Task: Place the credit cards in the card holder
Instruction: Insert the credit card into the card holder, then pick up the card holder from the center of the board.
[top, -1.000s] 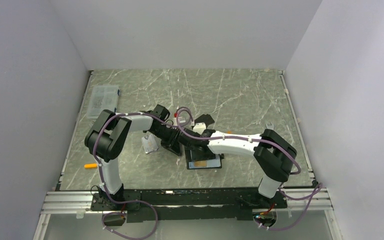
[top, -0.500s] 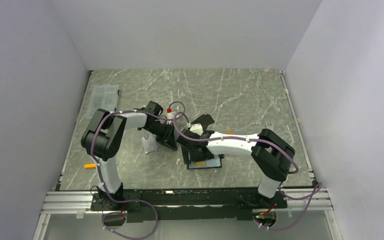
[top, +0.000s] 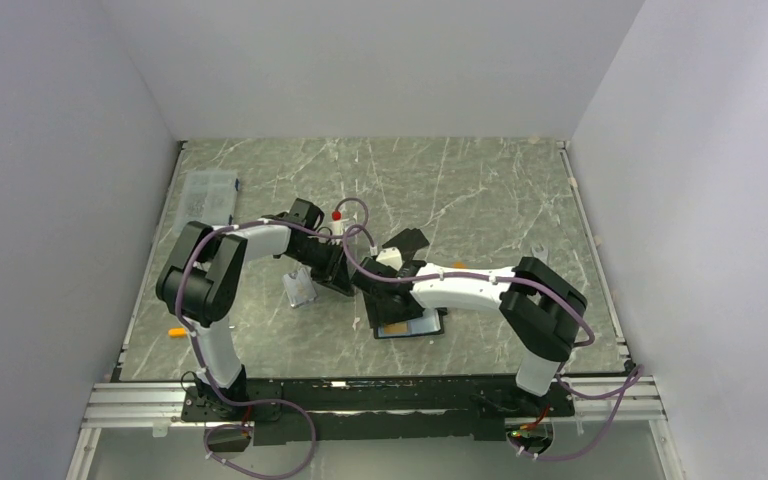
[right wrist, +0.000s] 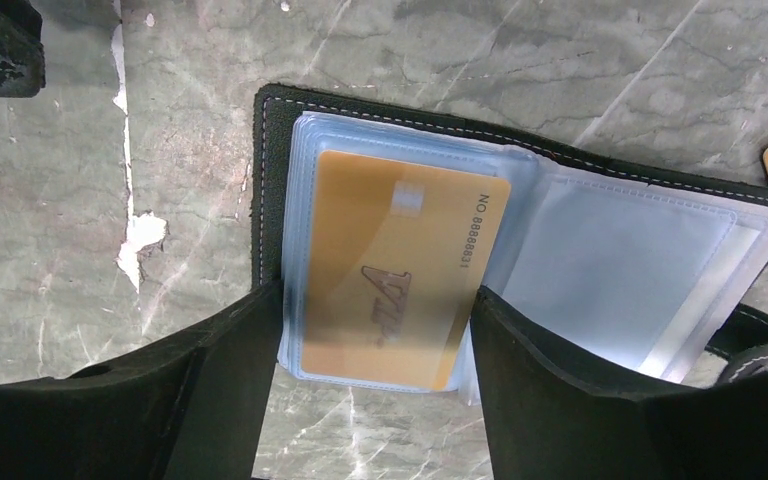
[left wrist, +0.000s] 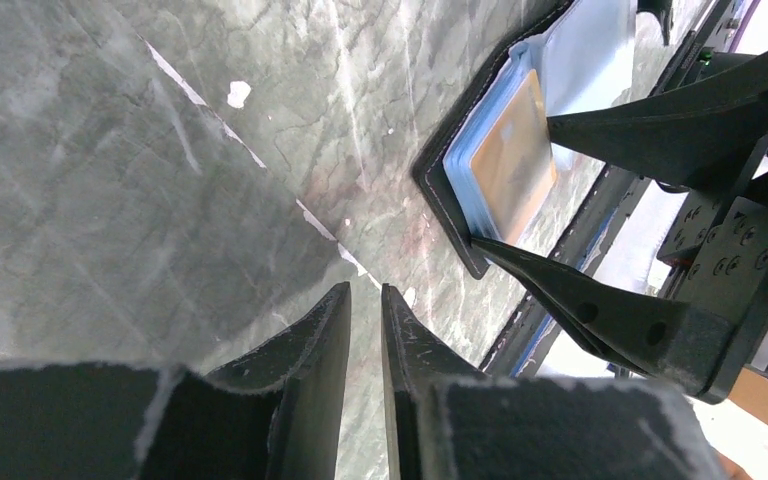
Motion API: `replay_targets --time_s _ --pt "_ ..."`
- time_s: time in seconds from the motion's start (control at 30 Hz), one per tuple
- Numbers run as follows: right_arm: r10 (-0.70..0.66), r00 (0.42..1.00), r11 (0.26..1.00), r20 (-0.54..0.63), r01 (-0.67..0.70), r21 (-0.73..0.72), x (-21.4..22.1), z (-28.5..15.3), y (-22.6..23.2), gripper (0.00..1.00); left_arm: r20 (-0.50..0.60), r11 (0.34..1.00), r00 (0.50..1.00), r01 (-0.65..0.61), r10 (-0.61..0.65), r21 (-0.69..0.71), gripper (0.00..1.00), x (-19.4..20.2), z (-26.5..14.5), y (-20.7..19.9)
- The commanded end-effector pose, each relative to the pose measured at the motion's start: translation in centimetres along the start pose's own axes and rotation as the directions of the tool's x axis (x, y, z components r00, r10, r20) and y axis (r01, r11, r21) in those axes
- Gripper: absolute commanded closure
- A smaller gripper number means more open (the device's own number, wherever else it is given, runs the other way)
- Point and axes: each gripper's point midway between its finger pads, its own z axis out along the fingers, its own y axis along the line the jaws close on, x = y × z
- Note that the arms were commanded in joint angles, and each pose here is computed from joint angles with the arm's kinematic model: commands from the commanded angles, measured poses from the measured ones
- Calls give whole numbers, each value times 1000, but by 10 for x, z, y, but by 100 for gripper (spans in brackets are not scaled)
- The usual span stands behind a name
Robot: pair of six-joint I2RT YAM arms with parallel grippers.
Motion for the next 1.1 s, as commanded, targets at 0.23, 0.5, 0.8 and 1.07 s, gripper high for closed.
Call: replay_targets --time_s 0.23,0.5,0.8,1.07 --pt "-64 997 996 -35 65 52 8 -7 -12 27 51 996 995 -87 87 0 77 -15 -15 -14" --pt "55 997 998 53 -53 -31 -24 -60 -39 6 57 988 994 -97 90 120 66 -26 -23 -37" --pt "349 935 922 60 -332 -201 4 -73 -101 0 81 972 974 -219 212 91 0 -32 -44 -45" --pt "464 885 824 29 -419 -381 15 -48 -99 7 92 969 971 -227 219 96 7 -26 -35 -43"
